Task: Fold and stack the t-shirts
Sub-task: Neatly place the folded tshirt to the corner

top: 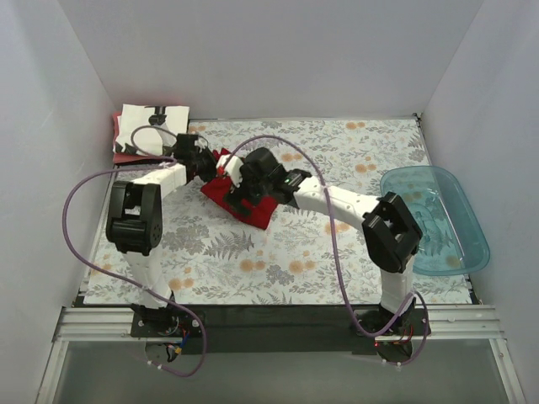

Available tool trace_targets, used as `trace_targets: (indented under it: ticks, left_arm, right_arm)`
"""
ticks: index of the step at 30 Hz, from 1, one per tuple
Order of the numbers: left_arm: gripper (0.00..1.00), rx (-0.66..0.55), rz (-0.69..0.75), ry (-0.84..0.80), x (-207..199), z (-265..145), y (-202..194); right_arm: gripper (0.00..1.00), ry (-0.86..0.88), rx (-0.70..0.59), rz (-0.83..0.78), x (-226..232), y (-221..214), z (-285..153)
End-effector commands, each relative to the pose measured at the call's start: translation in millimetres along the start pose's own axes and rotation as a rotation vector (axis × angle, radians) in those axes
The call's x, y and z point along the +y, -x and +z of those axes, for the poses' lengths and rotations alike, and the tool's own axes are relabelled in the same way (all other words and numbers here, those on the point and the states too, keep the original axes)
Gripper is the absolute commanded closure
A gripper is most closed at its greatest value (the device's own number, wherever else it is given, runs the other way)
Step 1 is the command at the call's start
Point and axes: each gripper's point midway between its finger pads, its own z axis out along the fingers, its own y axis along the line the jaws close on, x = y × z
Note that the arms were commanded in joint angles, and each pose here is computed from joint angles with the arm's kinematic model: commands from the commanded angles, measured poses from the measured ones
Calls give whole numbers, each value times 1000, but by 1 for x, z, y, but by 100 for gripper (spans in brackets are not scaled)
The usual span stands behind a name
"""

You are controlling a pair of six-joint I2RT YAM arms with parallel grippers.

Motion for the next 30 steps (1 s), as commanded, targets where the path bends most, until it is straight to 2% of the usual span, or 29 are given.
trace_targets:
  ticks: [1,2,4,5,8,9,11,12,14,15,24,30]
  left_arm:
    - [100,-41,270,106,14,13,38]
    - [100,-66,357,109,0,12,61]
    - [100,-59,418,130,6,25,75]
    - [100,-103,471,128,-5,22,98]
    - [100,-124,523,139,0,27,127]
    - [100,-184,535,129,-12,19,155]
    - [100,-179,545,127,-7,23,169]
    - [100,-229,559,122,-11,17,195]
    - [100,-275,581,116,-20,11,214]
    - [100,-326,593,133,-15,-1,240]
    - [100,-481,731,117,-52,-42,284]
    - [100,-535,749,64,-84,-74,288]
  right_arm:
    - [2,93,-17,92,-7,17,-46]
    - [2,93,-3,139,-16,12,-52]
    - [2,129,11,178,-16,6,-65]
    - [2,113,8,181,-23,5,-73]
    - [2,97,40,189,-28,-15,-81]
    - [2,86,35,190,-30,-14,-88]
    - [2,84,47,204,-30,-23,-93]
    - [2,83,51,208,-30,-26,-94]
    - [2,79,60,216,-31,-31,-97]
    - [2,78,61,218,-31,-32,-97]
    - [1,90,83,240,-28,-44,-94]
    - [1,91,91,246,-26,-48,-95]
